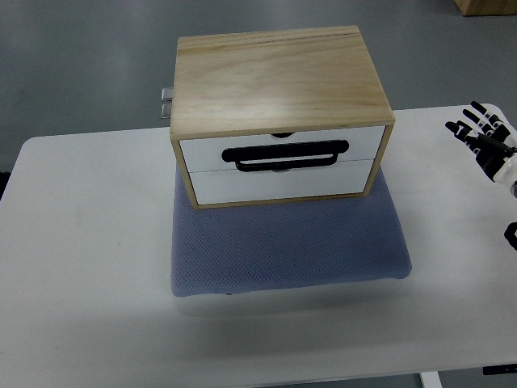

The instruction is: Open wood drawer with right hand

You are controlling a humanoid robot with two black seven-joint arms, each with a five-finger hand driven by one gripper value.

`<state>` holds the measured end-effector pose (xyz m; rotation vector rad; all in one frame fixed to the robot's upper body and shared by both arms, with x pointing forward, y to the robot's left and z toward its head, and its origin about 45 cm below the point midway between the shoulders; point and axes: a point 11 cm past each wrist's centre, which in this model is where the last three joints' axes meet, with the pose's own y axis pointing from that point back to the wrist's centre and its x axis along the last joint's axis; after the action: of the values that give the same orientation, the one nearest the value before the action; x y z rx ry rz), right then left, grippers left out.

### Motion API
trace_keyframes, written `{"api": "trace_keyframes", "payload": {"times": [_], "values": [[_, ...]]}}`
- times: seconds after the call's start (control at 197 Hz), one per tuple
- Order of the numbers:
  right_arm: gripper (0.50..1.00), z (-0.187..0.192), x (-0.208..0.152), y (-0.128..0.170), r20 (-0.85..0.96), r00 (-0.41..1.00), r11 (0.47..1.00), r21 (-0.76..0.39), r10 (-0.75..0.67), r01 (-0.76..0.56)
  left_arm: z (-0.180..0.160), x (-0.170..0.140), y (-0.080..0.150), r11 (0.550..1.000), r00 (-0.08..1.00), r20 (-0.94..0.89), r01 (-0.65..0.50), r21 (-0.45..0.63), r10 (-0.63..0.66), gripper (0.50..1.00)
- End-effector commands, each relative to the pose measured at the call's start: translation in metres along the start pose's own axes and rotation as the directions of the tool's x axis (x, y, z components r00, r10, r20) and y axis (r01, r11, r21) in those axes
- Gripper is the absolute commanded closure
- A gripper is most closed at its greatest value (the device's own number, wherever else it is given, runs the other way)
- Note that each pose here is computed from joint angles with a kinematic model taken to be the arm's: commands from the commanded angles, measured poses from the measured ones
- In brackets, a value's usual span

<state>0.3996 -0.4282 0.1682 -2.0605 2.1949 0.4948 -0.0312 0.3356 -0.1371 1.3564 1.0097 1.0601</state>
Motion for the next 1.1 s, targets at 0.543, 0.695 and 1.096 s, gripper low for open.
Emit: {"api": "trace_keyframes", "payload": {"times": [0.543,0.695,1.096], "values": [[0.556,-0.008,0.002,-0.002,-0.01,1.0,1.0,0.012,-0.001,0.001,0.0,0.0,0.0,1.0,1.0,-0.003,-0.001,-0.004,0.001,0.5],[0.556,-0.01,0.003,-0.002,-0.01,1.0,1.0,0.015,0.001,0.0,0.0,0.003,0.0,1.0,1.0,-0.003,-0.009,-0.003,0.009,0.5],[0.556,-0.019,0.006,-0.001,-0.02,1.0,1.0,0.031,0.004,-0.003,0.0,0.002,0.0,1.0,1.0,-0.003,-0.007,-0.004,0.007,0.5]]}}
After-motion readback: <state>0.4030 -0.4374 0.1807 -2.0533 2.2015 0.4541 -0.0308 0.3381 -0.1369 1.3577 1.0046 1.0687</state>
